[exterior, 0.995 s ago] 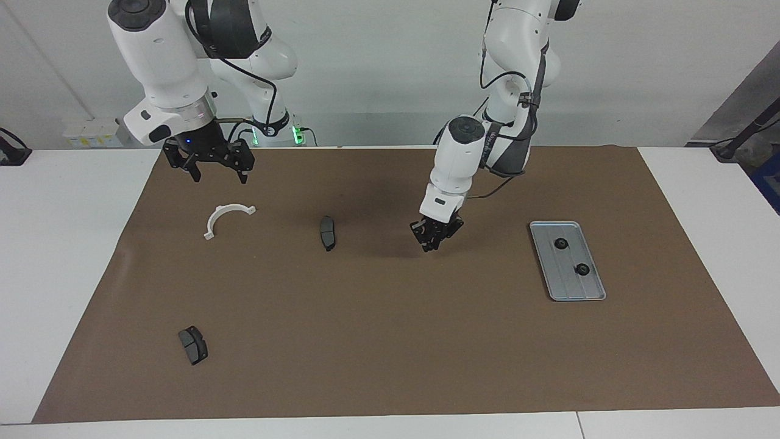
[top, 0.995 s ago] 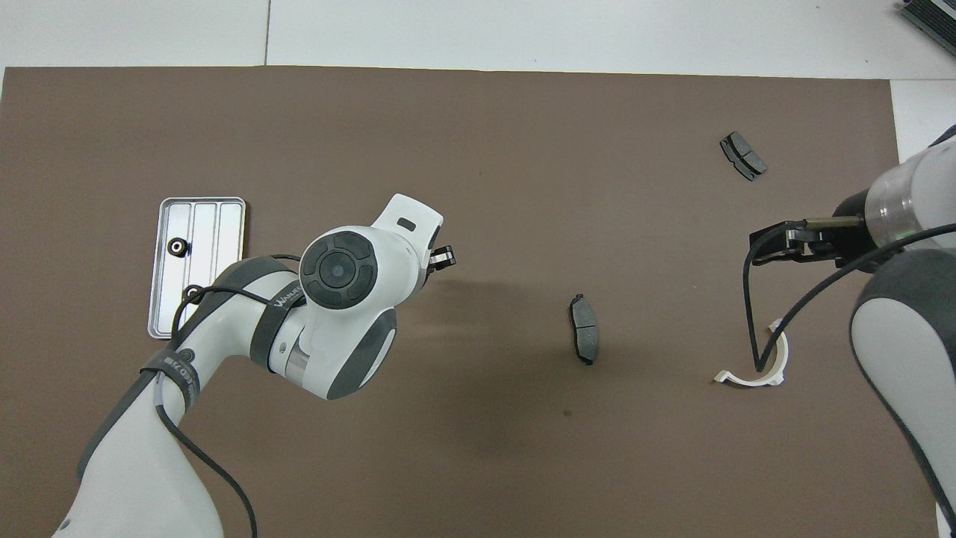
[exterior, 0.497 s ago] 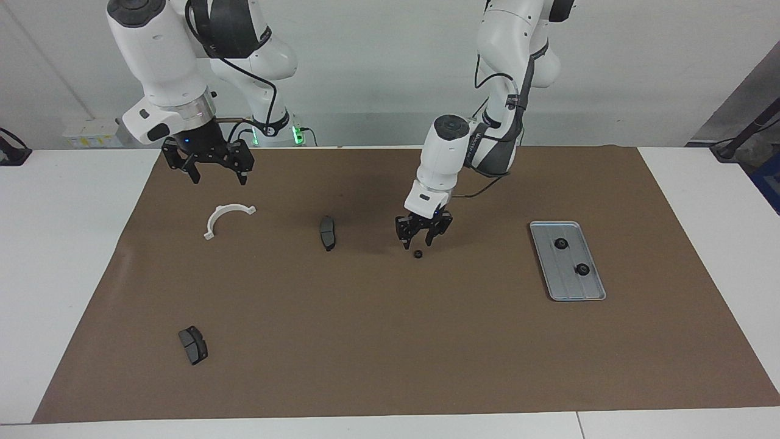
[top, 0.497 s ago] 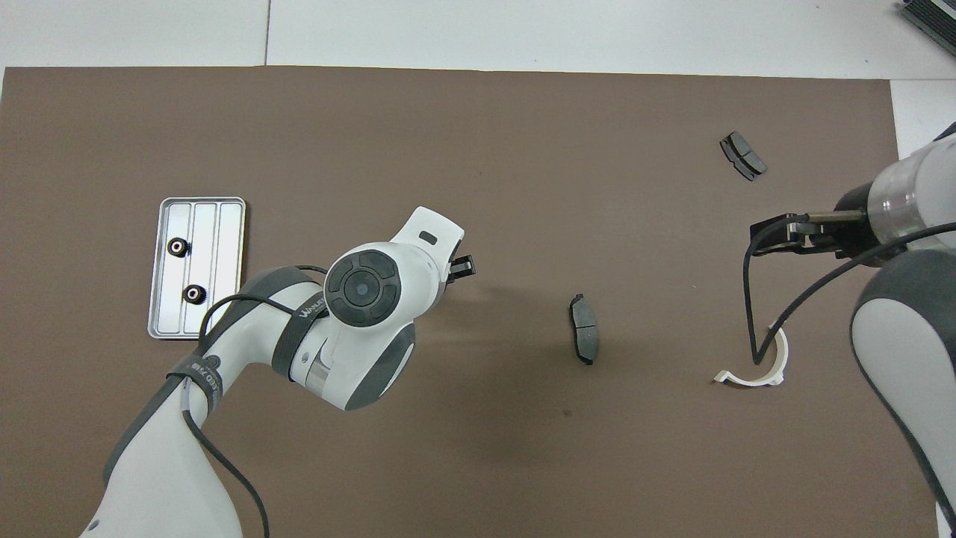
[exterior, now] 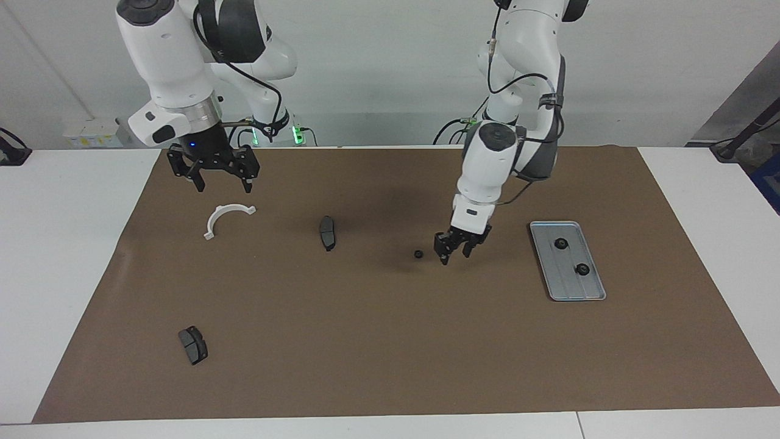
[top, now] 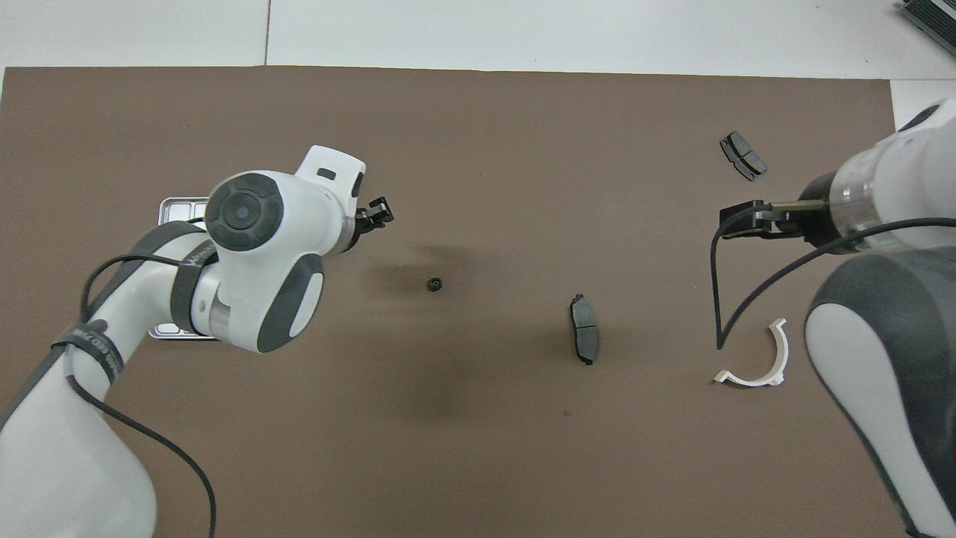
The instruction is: Place bearing gear from tray to pile
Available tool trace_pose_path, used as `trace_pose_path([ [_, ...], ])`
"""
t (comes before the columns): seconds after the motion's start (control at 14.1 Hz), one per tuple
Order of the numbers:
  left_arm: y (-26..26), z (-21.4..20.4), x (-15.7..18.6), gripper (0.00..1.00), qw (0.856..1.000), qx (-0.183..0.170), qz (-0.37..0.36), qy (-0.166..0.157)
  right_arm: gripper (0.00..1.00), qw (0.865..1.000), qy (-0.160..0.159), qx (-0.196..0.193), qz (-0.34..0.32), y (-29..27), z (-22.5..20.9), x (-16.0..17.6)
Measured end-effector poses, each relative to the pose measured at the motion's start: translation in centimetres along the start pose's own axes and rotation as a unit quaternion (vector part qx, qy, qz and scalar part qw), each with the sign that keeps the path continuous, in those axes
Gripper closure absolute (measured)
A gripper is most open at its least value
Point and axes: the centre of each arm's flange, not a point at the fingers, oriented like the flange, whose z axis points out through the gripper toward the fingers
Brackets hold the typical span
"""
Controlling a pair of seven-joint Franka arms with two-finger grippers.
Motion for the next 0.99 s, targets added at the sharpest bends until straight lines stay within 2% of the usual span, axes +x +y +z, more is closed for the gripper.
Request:
trace_pose_path([
  [0.28,-8.3,0.2,5.5,0.33,0.999,0.036,0.03,-0.027,0.0,1.0,0.01,0.012,0.015,-9.0,3.1,-0.1],
  [0.57,-16.3,0.2,8.7,0.34,0.993,0.06,0.066,-0.073,0.0,0.999,0.017,0.013,0.038,-16.9,6.9,0.7],
  [0.85,-22.0,0.6,9.4,0.34,0.99,0.066,0.076,-0.095,0.0,0.999,0.013,0.02,0.044,-23.2,11.6,0.0],
  [0.99,-23.4,1.0,8.9,0.34,0.99,0.068,0.077,-0.1,0.0,0.998,0.023,0.032,0.056,-25.5,12.9,-0.3],
])
